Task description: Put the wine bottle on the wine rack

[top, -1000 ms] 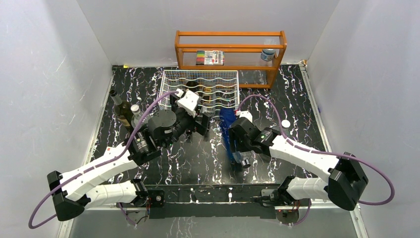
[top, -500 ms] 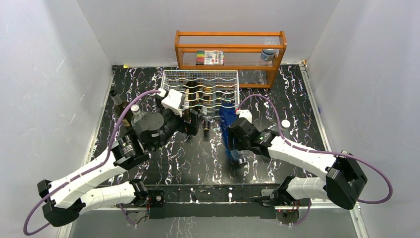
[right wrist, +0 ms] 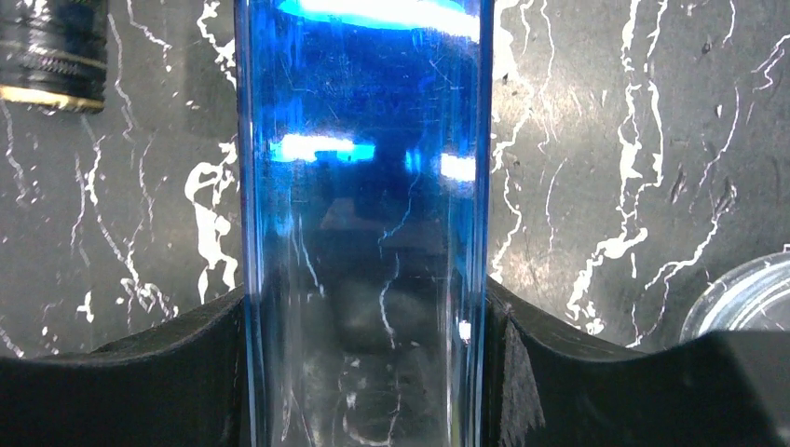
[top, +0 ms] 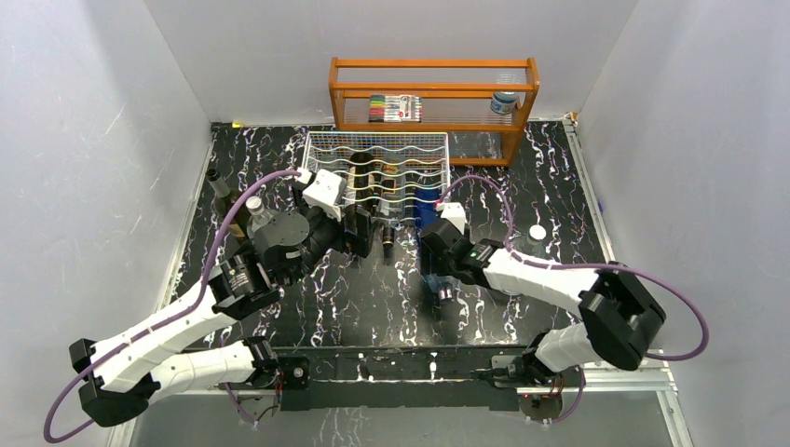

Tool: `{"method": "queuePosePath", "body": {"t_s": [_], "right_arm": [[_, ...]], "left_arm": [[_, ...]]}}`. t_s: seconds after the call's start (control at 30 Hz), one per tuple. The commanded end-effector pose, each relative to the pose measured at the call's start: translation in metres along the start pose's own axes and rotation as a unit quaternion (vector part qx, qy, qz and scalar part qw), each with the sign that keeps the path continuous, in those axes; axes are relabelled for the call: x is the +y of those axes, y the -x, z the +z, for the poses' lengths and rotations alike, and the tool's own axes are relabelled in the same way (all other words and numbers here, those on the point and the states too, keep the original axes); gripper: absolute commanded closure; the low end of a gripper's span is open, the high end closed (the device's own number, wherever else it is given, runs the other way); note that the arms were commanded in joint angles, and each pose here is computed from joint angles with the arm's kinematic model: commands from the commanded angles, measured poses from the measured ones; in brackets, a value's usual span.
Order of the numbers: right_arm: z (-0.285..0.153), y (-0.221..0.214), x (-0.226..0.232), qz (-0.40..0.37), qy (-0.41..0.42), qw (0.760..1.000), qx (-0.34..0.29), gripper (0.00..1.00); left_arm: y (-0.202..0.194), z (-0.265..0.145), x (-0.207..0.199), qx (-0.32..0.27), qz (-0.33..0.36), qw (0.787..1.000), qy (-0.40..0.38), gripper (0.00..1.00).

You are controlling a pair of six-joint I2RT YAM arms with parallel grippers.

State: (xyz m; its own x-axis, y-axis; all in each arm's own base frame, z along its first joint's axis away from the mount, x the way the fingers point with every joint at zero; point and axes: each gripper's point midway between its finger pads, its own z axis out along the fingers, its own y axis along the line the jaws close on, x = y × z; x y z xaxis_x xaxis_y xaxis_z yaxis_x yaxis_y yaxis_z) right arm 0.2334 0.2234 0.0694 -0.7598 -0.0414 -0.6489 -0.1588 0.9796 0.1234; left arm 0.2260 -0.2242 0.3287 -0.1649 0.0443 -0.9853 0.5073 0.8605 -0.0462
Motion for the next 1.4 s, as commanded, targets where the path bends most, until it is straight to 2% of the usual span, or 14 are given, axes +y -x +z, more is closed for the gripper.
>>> {"method": "queuePosePath", "body": {"t_s": [0.0,0.53,1.33,1.37], "right_arm": [[-0.007,0.103,0.034,0.077,0.025,0.984,-0.158,1.00],[0.033,0.148,0.028,0.105,0.035,0.976,-0.188,1.00],[0.075,0.170,0.019,0.092,0.014,0.974,-0.207,1.00],[0.076,0.170,0.017,0.092,0.012,0.974,-0.206,0.96]], "left_arm": [[0.008,-0.008,0.003,-0.010,-0.018,1.000,0.000,0.02],[0.006,-0.017,0.007,-0.006,-0.015,1.000,-0.001,0.02],[0.006,-0.020,0.008,-0.004,-0.014,1.000,-0.003,0.02],[0.007,-0.020,0.008,-0.004,-0.014,1.000,-0.003,0.02]]}}
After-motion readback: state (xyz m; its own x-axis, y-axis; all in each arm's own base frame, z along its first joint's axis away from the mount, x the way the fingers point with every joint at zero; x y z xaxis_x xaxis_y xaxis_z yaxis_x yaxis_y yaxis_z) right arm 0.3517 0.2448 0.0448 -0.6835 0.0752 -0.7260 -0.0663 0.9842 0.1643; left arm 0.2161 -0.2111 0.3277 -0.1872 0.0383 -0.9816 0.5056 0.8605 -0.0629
